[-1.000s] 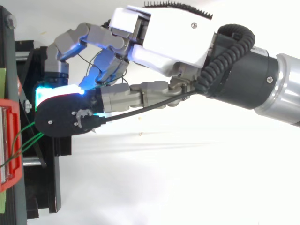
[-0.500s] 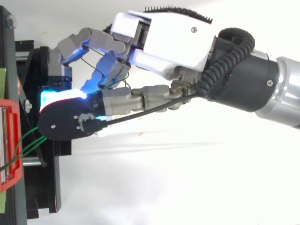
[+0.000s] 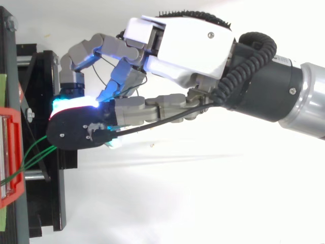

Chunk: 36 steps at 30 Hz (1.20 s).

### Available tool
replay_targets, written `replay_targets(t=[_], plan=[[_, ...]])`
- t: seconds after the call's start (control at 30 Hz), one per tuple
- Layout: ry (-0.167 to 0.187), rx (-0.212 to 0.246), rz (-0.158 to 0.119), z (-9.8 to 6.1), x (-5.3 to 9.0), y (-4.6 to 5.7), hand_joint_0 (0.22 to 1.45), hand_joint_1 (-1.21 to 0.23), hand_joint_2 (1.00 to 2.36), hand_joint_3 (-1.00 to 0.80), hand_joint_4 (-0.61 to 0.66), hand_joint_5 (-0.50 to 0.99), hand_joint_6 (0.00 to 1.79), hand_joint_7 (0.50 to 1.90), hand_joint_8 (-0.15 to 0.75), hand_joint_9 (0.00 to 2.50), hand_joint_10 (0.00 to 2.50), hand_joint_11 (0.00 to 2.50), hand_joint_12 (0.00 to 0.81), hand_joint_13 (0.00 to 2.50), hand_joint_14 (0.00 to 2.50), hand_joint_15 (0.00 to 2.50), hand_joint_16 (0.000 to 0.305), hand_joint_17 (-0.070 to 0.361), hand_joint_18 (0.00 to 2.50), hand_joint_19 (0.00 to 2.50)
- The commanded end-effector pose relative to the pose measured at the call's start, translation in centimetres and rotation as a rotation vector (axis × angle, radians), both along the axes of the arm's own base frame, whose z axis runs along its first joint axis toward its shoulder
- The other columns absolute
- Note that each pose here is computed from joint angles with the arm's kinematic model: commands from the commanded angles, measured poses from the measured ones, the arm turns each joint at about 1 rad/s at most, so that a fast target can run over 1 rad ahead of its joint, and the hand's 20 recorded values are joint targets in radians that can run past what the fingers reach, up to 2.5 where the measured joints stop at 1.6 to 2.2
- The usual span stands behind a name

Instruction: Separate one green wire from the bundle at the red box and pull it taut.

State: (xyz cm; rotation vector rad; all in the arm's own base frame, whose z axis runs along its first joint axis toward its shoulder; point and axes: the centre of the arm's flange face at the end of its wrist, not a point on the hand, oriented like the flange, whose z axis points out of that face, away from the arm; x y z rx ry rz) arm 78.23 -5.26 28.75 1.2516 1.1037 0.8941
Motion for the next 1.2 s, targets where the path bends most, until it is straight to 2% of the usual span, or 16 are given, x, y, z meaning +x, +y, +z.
replay_targets(t=[0.0, 0.07, 0.13, 0.17, 0.23, 0.33, 0.47, 0.5, 0.53, 0.67, 0.77, 0.8, 0.97, 1.1, 1.17], plan=[[0.001, 0.0, 0.002, 0.0, 0.0, 0.1, 0.63, -0.74, 1.01, 0.03, -0.1, -0.14, 0.92, 1.21, 0.329, 1.15, 0.02, 0.91, 0.362, 1.08, 0.02, 0.62, 0.056, 0.126, 1.01, 0.43], [0.001, 0.0, 0.002, 0.0, 0.0, 0.1, 0.63, -0.75, 1.0, 0.03, -0.12, -0.14, 0.92, 1.19, 0.313, 1.03, 0.01, 0.61, 0.354, 0.87, 0.01, 0.35, 0.056, 0.125, 0.85, 0.34], [0.001, 0.0, 0.002, 0.0, 0.0, 0.1, 0.63, -0.76, 1.0, 0.03, -0.13, -0.14, 0.92, 1.19, 0.302, 0.92, 0.01, 0.42, 0.351, 0.73, 0.01, 0.21, 0.056, 0.126, 0.75, 0.25], [0.001, 0.0, 0.004, 0.0, 0.0, 0.1, 0.63, -0.76, 1.0, 0.03, -0.13, -0.14, 0.92, 1.2, 0.299, 0.92, 0.01, 0.4, 0.351, 0.71, 0.01, 0.19, 0.056, 0.126, 0.74, 0.24], [0.004, 0.0, 0.005, 0.0, 0.0, 0.1, 0.63, -0.77, 1.0, 0.01, -0.14, -0.14, 0.91, 1.22, 0.278, 0.73, 0.0, 0.16, 0.343, 0.55, 0.0, 0.07, 0.056, 0.127, 0.62, 0.15], [0.011, 0.004, 0.007, -0.1, -0.1, 0.2, 0.63, -0.78, 1.0, -0.01, -0.15, -0.14, 0.9, 1.24, 0.252, 0.57, 0.0, 0.0, 0.326, 0.48, 0.0, 0.01, 0.054, 0.122, 0.56, 0.11], [0.031, 0.001, 0.008, 0.1, -0.4, 0.2, 0.63, -0.79, 1.0, -0.02, -0.16, -0.14, 0.89, 1.25, 0.232, 0.49, 0.0, 0.0, 0.317, 0.44, 0.0, 0.0, 0.053, 0.119, 0.54, 0.09], [0.051, -0.002, 0.008, 0.5, -0.8, 0.1, 0.63, -0.79, 1.0, -0.02, -0.16, -0.14, 0.89, 1.26, 0.229, 0.46, 0.0, 0.0, 0.315, 0.43, 0.0, 0.0, 0.053, 0.118, 0.54, 0.09], [0.054, -0.003, 0.01, 0.9, -1.0, 0.1, 0.63, -0.8, 1.0, -0.02, -0.15, -0.14, 0.89, 1.25, 0.224, 0.45, 0.0, 0.0, 0.315, 0.42, 0.0, 0.0, 0.053, 0.118, 0.53, 0.1], [0.105, -0.015, 0.004, 2.8, -2.4, -0.2, 0.63, -0.8, 1.01, -0.03, -0.15, -0.14, 0.89, 1.25, 0.22, 0.44, 0.0, 0.0, 0.313, 0.42, 0.0, 0.0, 0.052, 0.116, 0.53, 0.11], [0.142, -0.019, 0.0, 3.3, -3.2, -0.3, 0.63, -0.8, 1.01, -0.03, -0.14, -0.15, 0.89, 1.25, 0.22, 0.45, 0.0, 0.0, 0.318, 0.46, 0.0, 0.03, 0.051, 0.115, 0.56, 0.15], [0.163, -0.023, -0.004, 3.2, -3.5, -0.4, 0.63, -0.8, 1.01, -0.03, -0.14, -0.15, 0.89, 1.26, 0.224, 0.47, 0.0, 0.0, 0.314, 0.48, 0.0, 0.05, 0.051, 0.114, 0.58, 0.17], [0.189, -0.028, -0.012, 3.0, -3.8, -0.5, 0.63, -0.79, 1.01, -0.03, -0.14, -0.15, 0.9, 1.24, 0.235, 0.53, 0.0, 0.02, 0.321, 0.53, 0.0, 0.1, 0.051, 0.114, 0.61, 0.2], [0.209, -0.033, -0.01, 1.8, -4.2, -0.5, 0.63, -0.79, 1.01, -0.03, -0.14, -0.15, 0.9, 1.24, 0.241, 0.56, 0.0, 0.05, 0.324, 0.54, 0.0, 0.1, 0.051, 0.114, 0.62, 0.2], [0.218, -0.035, -0.006, 0.6, -4.5, -0.2, 0.63, -0.79, 1.01, -0.03, -0.14, -0.15, 0.9, 1.23, 0.242, 0.57, 0.0, 0.05, 0.326, 0.54, 0.0, 0.1, 0.05, 0.113, 0.62, 0.2]])
